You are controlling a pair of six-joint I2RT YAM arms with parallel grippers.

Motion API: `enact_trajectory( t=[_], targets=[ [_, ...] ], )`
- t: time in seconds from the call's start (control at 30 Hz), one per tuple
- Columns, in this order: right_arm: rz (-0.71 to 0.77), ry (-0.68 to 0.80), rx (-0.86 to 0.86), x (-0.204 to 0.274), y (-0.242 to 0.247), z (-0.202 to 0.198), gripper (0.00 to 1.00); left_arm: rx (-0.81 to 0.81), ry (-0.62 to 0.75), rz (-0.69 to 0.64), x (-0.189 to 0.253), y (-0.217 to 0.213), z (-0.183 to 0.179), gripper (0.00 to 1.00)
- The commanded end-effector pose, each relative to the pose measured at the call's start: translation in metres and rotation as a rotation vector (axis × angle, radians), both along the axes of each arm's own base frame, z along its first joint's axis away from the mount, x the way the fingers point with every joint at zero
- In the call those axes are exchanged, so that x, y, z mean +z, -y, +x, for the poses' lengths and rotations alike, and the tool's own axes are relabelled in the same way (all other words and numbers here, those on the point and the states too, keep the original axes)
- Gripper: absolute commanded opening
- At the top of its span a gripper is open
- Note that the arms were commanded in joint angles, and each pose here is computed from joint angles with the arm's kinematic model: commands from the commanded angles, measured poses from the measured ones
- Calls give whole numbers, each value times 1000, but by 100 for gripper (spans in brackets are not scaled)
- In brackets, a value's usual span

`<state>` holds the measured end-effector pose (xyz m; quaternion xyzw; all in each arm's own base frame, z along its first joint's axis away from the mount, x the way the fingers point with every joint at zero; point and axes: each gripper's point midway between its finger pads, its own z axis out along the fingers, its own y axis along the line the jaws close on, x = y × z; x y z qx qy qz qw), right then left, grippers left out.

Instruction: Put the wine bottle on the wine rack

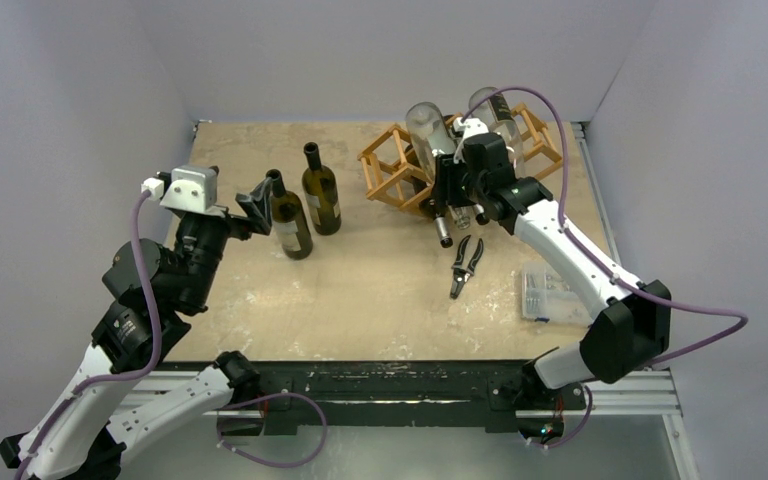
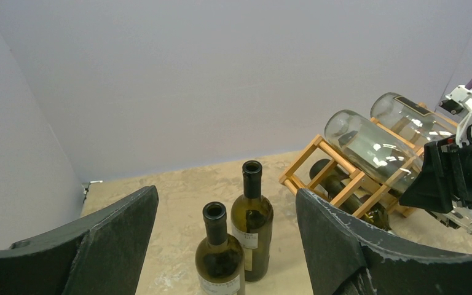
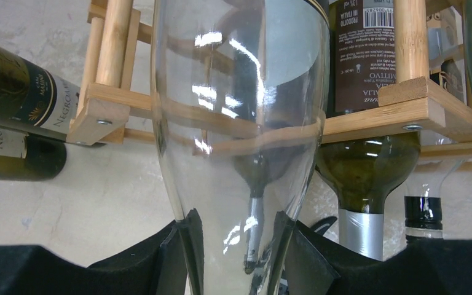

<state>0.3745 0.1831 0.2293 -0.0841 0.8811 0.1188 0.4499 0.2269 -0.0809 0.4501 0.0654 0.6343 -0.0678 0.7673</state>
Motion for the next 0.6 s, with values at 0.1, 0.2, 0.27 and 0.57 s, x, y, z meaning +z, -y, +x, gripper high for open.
enact_trajectory(
  t=[0.1,0.2,0.27,0.57],
  targets=[
    [208,240,26,89,-20,30,0,-6,28,-40,14,-4,-5,82],
    [201,221,20,79,-19,33,1,-9,27,-40,14,-3,-5,82],
    [200,211,21,75,-20,34,9,-8,26,-40,13,-3,-5,82],
    [167,187,18,59,-14,28,45,-11,23,-40,13,-2,-4,82]
  ],
)
